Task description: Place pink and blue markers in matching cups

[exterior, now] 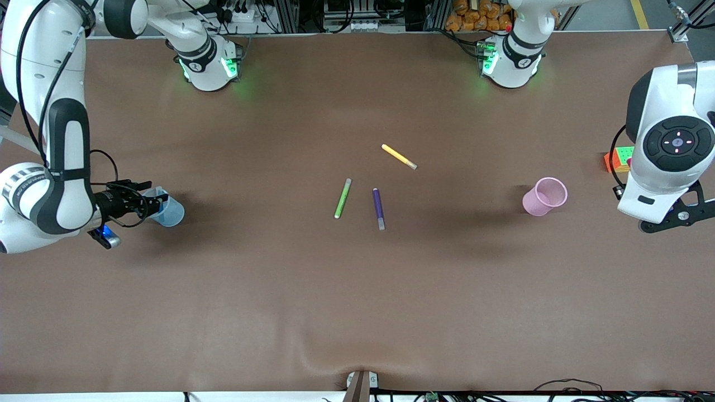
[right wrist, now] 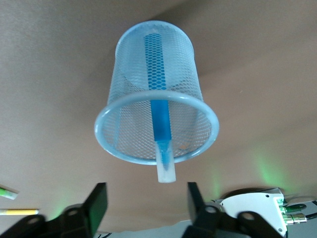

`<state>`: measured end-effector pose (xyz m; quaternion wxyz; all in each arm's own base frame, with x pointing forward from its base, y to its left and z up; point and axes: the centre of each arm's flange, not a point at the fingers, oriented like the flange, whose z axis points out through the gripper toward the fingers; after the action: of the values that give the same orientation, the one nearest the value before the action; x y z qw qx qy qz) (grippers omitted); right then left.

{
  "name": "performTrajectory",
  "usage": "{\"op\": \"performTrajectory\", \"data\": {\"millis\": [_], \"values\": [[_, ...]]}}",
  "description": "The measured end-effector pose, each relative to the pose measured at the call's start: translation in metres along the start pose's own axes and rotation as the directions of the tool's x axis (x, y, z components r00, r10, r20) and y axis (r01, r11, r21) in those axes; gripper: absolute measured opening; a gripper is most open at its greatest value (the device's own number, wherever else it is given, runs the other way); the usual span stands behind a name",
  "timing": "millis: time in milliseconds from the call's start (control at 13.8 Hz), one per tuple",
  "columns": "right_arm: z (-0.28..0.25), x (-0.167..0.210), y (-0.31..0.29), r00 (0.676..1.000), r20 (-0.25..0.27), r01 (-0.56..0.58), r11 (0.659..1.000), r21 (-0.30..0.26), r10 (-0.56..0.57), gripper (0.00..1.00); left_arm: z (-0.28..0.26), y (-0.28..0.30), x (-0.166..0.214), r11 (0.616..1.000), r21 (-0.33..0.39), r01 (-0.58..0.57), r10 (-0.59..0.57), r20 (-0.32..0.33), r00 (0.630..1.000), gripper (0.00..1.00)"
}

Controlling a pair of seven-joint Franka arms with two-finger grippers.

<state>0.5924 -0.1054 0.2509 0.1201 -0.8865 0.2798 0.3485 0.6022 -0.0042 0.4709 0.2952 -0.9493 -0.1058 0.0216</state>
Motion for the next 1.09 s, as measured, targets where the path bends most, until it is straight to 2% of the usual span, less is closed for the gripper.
{"op": "performTrajectory", "data": {"millis": [145,508,580,653,870,1088], "values": [[-0.01,-0.003,-0.009,1.0,-0.024,0.019,1.0,0.002,-0.019,1.0,0.015,-0.001,-0.006,0.999,-0.01,0.043,-0.043,-0.015,0.999,0.17],[-0.014,-0.018,-0.073,0.986,-0.083,0.143,0.99,-0.002,-0.143,1.0,0.025,0.023,-0.03,0.979,-0.007,0.203,-0.203,-0.025,0.979,0.17],[-0.014,-0.021,-0.092,0.977,-0.122,0.178,0.984,0.0,-0.177,1.0,0.025,0.029,-0.033,0.973,0.009,0.23,-0.23,-0.038,0.972,0.17],[-0.018,-0.024,-0.11,0.961,-0.183,0.212,0.977,0.007,-0.207,1.0,0.027,0.036,-0.036,0.966,0.027,0.259,-0.257,-0.058,0.965,0.17],[-0.052,-0.046,-0.149,0.88,-0.392,0.307,0.951,0.042,-0.266,1.0,0.039,0.06,-0.05,0.939,0.046,0.341,-0.336,-0.095,0.937,0.17],[-0.082,-0.08,-0.173,0.808,-0.504,0.386,0.921,0.059,-0.306,1.0,0.041,0.077,-0.058,0.897,0.032,0.441,-0.436,-0.103,0.894,0.17]]}}
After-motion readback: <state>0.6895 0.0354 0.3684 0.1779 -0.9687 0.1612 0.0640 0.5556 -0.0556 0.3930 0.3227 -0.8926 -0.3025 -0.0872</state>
